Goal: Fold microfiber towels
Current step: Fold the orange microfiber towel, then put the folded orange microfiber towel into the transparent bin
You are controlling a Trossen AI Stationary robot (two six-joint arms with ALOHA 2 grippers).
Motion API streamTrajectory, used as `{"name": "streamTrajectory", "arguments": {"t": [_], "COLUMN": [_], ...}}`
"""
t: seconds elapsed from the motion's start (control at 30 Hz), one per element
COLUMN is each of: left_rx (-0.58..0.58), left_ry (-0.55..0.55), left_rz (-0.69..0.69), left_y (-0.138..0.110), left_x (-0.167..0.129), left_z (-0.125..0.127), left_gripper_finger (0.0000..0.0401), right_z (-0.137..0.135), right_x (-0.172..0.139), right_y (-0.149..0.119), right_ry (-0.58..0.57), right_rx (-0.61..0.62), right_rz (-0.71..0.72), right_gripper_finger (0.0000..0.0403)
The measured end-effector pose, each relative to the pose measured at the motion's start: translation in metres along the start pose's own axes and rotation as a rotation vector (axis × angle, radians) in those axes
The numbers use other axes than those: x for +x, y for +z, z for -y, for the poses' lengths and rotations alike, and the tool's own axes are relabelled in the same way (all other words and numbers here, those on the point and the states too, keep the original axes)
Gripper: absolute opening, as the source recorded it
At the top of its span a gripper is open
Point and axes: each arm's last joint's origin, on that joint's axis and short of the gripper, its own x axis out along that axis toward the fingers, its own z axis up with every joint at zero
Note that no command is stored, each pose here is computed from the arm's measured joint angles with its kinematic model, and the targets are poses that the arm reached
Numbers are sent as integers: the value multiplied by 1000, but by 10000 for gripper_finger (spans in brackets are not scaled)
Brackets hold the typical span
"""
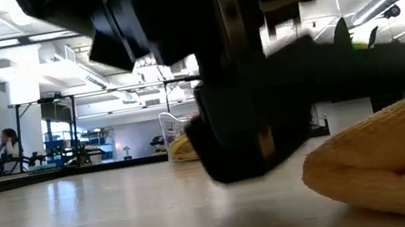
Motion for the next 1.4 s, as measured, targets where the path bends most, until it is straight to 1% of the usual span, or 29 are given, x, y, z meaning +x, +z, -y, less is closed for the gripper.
{"name": "streamTrajectory", "arguments": {"t": [0.1, 0.2, 0.23, 0.33, 0.4, 0.47, 0.57, 0.67, 0.77, 0.8, 0.87, 0.9, 1.03, 1.07, 1.13, 1.2, 1.27, 1.33, 1.4], "left_rx": [6, 1, 4, 60, 106, 138, 138, 118, 89, 66, 43, 35, 11, -2, 0, -19, -23, -43, -31], "left_ry": [-26, -18, -4, 40, 88, 138, 201, 234, 266, 285, 303, 312, 326, 330, 308, 312, 293, 297, 287], "left_rz": [-10, -29, -44, -68, -73, -82, -102, -114, -115, -123, -113, -113, -95, -94, -42, -29, 7, 8, 33], "left_y": [5, 9, 9, 10, 8, 1, -16, -36, -58, -65, -75, -81, -97, -101, -102, -107, -106, -110, -108], "left_x": [-7, -18, -23, -41, -56, -71, -91, -112, -131, -136, -146, -152, -168, -171, -173, -178, -177, -180, -180], "left_z": [9, 17, 19, 31, 39, 43, 40, 39, 35, 32, 28, 27, 24, 22, 23, 20, 20, 19, 21], "left_gripper_finger": [202, 202, 202, 202, 202, 202, 202, 202, 202, 202, 202, 202, 202, 202, 202, 202, 202, 202, 202], "right_z": [-10, -25, -31, -46, -55, -60, -69, -75, -79, -82, -83, -85, -88, -88, -86, -88, -86, -87, -85], "right_x": [-13, -27, -31, -39, -40, -38, -35, -31, -27, -26, -20, -17, -1, 2, 10, 14, 18, 19, 20], "right_y": [11, 20, 22, 20, 17, 13, 8, 1, -1, -1, -2, -2, -7, -9, -11, -10, -6, -3, 2], "right_ry": [47, 109, 132, 184, 205, 201, 225, 224, 199, 206, 186, 190, 206, 217, 188, 178, 143, 143, 116], "right_rx": [-86, -199, -262, -478, -579, -680, -774, -846, -932, -952, -992, -992, -1008, -1024, -1063, -1062, -1070, -1056, -1071], "right_rz": [10, 23, 22, -9, -27, -52, -112, -177, -201, -202, -208, -218, -319, -341, -362, -363, -371, -361, -351], "right_gripper_finger": [162, 162, 162, 162, 162, 162, 169, 194, 226, 237, 257, 265, 286, 288, 292, 294, 295, 294, 293]}}
